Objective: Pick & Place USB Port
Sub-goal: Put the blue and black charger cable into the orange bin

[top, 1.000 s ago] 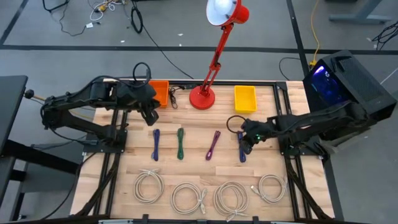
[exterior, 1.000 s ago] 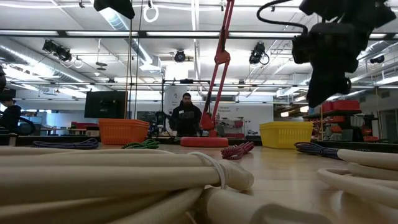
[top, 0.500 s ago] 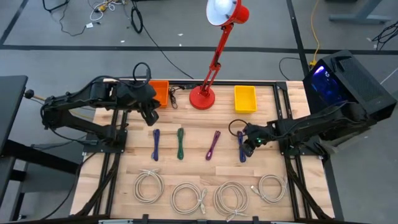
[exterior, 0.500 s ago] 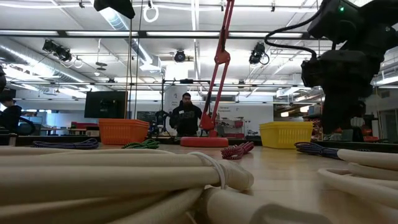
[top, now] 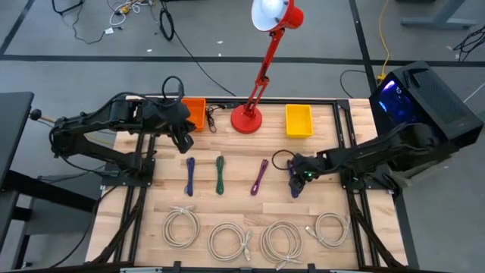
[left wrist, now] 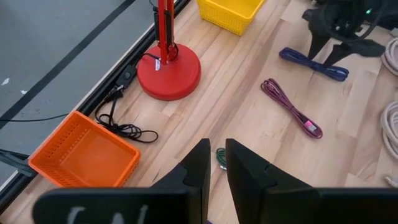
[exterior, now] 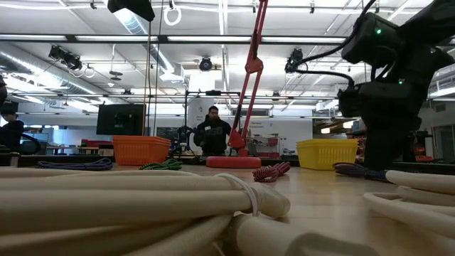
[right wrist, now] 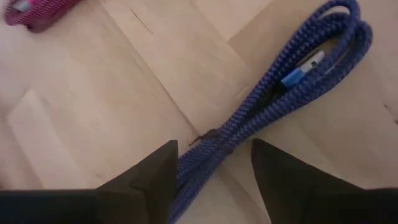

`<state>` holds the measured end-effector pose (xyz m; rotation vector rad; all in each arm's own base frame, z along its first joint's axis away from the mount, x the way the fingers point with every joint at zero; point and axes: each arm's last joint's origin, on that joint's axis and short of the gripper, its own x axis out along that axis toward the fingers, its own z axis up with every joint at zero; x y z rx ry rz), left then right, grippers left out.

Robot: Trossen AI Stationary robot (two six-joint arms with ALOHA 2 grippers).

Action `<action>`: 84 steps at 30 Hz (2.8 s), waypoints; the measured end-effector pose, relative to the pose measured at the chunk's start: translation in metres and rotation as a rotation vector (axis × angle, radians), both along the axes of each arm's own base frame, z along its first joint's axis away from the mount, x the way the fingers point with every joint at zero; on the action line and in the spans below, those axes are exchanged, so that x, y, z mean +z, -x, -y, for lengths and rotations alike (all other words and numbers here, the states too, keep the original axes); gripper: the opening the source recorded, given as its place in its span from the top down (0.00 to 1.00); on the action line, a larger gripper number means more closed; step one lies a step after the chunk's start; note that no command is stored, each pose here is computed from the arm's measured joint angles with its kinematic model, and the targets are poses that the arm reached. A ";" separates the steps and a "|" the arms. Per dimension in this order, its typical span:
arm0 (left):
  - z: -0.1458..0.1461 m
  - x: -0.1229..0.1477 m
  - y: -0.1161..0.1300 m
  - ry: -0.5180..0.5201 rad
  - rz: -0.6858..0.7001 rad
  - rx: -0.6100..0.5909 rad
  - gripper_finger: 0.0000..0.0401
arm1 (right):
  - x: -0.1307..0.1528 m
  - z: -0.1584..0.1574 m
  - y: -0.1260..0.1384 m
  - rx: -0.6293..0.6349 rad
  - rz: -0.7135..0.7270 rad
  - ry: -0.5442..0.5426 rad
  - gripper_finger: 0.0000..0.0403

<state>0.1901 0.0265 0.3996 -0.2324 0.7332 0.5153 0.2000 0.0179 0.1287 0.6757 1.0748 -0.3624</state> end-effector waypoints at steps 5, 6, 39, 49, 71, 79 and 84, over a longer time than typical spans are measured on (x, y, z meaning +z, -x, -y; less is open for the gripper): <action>0.000 0.000 0.000 0.000 0.000 0.000 0.87 | -0.008 0.000 -0.003 -0.016 -0.034 0.006 0.48; 0.000 0.000 0.000 0.000 0.000 0.000 0.87 | -0.008 0.001 -0.003 -0.034 -0.040 0.009 0.49; -0.001 0.001 -0.001 -0.022 0.011 0.020 0.87 | 0.198 0.043 -0.059 0.061 0.258 0.497 0.99; -0.003 0.037 -0.029 -0.124 0.440 -0.072 0.87 | 0.316 0.049 -0.051 0.110 0.617 0.727 0.99; -0.026 0.012 -0.139 0.109 0.778 -0.368 0.66 | 0.314 0.026 -0.078 0.247 0.727 0.735 0.99; -0.029 0.015 -0.142 0.088 0.830 -0.360 0.49 | 0.312 0.025 -0.077 0.262 0.703 0.725 0.99; -0.032 0.026 -0.140 0.043 0.928 -0.362 0.49 | 0.310 0.025 -0.079 0.270 0.700 0.715 0.99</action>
